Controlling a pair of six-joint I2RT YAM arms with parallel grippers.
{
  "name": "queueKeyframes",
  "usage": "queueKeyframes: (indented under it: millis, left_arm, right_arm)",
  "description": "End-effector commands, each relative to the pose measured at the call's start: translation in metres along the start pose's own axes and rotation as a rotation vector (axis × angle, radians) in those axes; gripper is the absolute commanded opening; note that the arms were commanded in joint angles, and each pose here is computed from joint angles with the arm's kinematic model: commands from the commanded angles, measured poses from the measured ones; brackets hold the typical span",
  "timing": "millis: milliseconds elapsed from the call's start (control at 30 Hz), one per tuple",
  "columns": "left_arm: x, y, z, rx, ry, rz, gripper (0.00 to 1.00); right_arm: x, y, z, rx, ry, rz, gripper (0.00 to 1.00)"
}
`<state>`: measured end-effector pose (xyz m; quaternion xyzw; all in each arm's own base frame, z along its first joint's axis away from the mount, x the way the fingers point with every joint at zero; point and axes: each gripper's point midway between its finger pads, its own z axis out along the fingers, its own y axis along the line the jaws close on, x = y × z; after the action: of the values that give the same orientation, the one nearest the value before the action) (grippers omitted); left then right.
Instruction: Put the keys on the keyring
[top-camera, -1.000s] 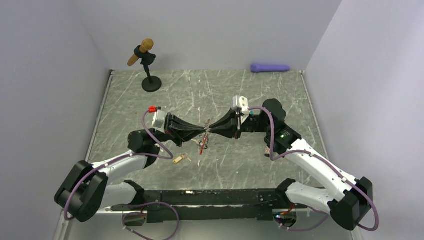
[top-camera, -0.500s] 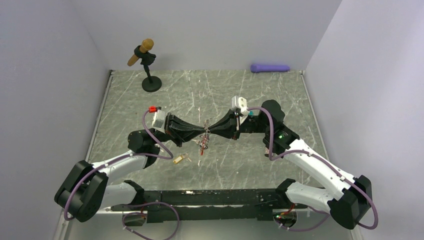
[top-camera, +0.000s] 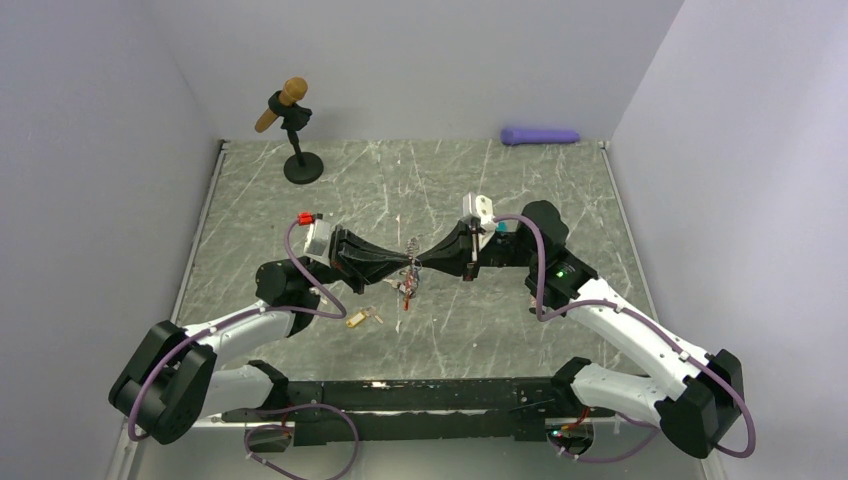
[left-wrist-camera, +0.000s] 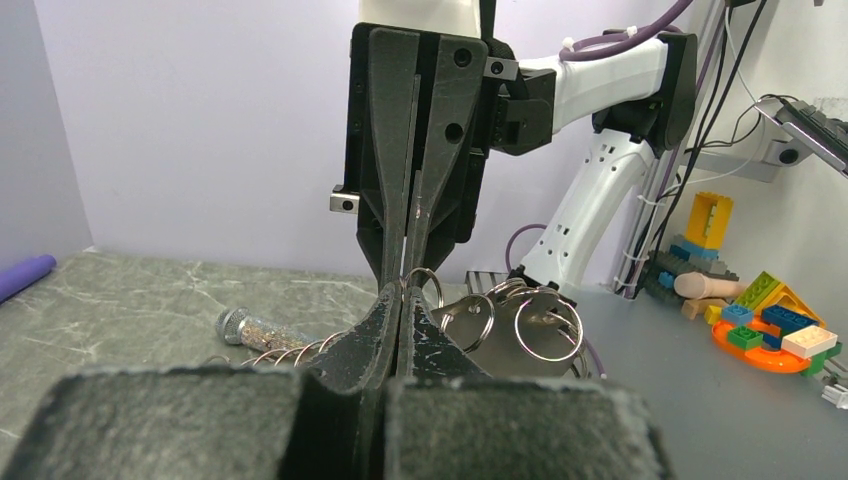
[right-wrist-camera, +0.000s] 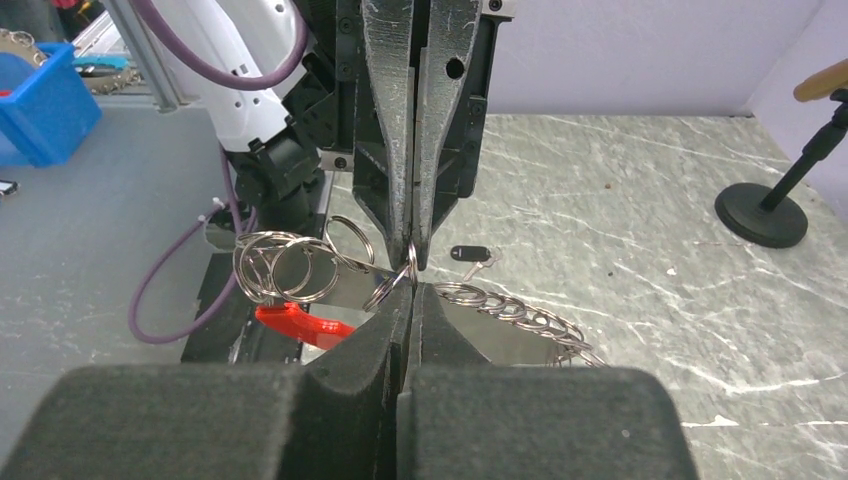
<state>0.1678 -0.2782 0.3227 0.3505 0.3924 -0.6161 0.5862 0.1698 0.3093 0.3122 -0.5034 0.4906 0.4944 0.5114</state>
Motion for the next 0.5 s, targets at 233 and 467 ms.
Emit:
queueKeyframes:
  millis: [233, 467]
  left_arm:
    - [-0.032, -0.010, -0.022, 0.011, -0.028, 0.128, 0.43]
    - [-0.003, 0.016, -0.032, -0.096, 0.240, 0.110, 0.43]
  right_arm:
    - [0.017, -0.007, -0.017, 0.003, 0.227, -0.194, 0.00]
    - [0.037, -0.016, -0.031, -0.005, 0.521, -0.424, 0.00]
